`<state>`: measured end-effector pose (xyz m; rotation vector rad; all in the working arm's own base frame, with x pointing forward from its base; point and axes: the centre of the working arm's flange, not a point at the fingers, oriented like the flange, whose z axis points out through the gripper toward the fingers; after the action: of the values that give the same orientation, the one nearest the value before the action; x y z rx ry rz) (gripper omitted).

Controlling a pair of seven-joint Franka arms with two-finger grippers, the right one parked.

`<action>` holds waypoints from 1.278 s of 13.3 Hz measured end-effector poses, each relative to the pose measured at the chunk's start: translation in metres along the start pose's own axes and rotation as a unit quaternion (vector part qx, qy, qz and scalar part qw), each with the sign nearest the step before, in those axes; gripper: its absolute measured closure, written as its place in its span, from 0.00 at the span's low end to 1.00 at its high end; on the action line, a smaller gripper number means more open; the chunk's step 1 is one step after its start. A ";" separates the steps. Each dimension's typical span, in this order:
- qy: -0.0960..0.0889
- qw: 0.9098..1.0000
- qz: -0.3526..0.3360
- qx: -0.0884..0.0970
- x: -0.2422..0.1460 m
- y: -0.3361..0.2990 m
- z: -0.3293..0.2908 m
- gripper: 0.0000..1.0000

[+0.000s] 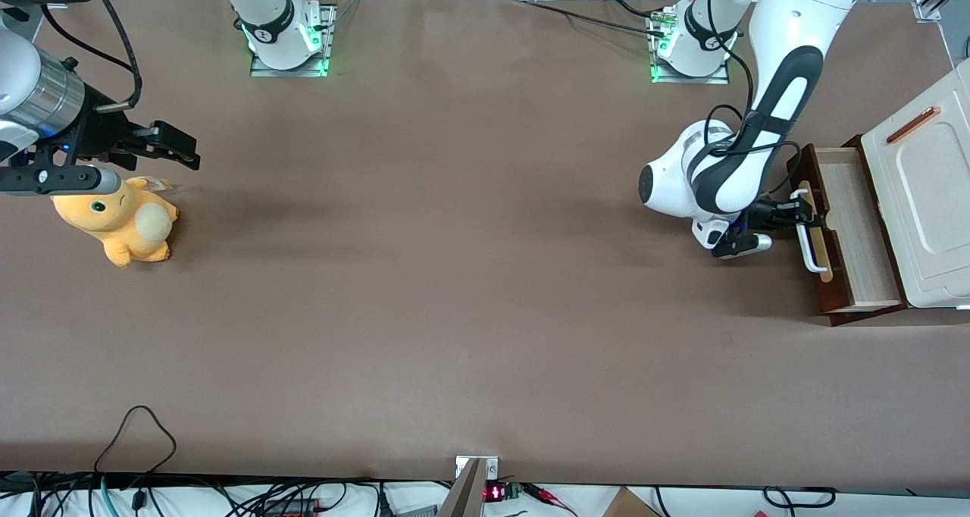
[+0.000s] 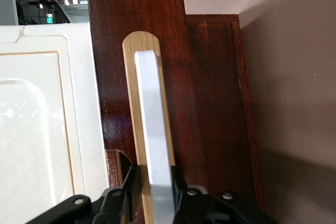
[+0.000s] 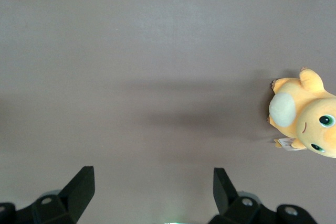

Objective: Open lower drawer with left arm only

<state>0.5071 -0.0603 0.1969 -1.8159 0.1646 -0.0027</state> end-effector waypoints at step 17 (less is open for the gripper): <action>-0.019 0.935 -0.053 -0.349 0.047 -0.172 -0.122 0.00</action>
<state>0.5617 -0.1416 0.3889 -2.5336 0.0365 0.0178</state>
